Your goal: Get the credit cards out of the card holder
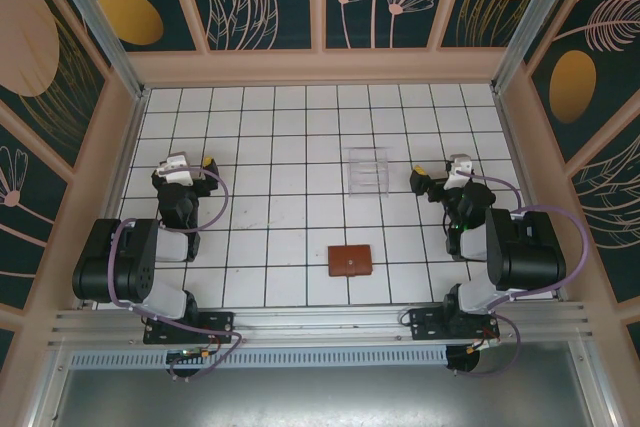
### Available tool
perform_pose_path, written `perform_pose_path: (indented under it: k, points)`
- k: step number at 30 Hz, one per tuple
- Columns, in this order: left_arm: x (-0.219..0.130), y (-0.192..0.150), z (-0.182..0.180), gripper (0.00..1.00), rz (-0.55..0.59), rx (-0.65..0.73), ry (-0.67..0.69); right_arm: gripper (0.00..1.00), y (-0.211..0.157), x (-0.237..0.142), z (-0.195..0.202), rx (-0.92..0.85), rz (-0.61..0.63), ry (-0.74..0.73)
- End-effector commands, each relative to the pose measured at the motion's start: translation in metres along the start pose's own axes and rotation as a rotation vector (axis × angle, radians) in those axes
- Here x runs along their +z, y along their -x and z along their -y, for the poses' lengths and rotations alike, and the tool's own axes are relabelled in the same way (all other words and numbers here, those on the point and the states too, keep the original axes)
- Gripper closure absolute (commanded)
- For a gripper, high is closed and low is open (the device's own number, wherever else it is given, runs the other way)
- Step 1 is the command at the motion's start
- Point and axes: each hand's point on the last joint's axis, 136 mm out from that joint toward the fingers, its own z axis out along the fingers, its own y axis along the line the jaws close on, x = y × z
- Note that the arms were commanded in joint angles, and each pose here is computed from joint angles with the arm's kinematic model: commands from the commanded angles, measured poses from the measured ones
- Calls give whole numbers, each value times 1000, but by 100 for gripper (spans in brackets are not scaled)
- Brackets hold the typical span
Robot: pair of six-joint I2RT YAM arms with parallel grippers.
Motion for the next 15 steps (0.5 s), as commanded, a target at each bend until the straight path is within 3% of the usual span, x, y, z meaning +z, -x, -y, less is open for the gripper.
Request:
perform_pose_path:
  k: [1,15]
  points:
    - [-2,5,1,1,27,9,-12,1,6,-2,1,-29,31,2]
    - [-2,5,1,1,27,8,-12,1,6,-2,0,-30,32,3]
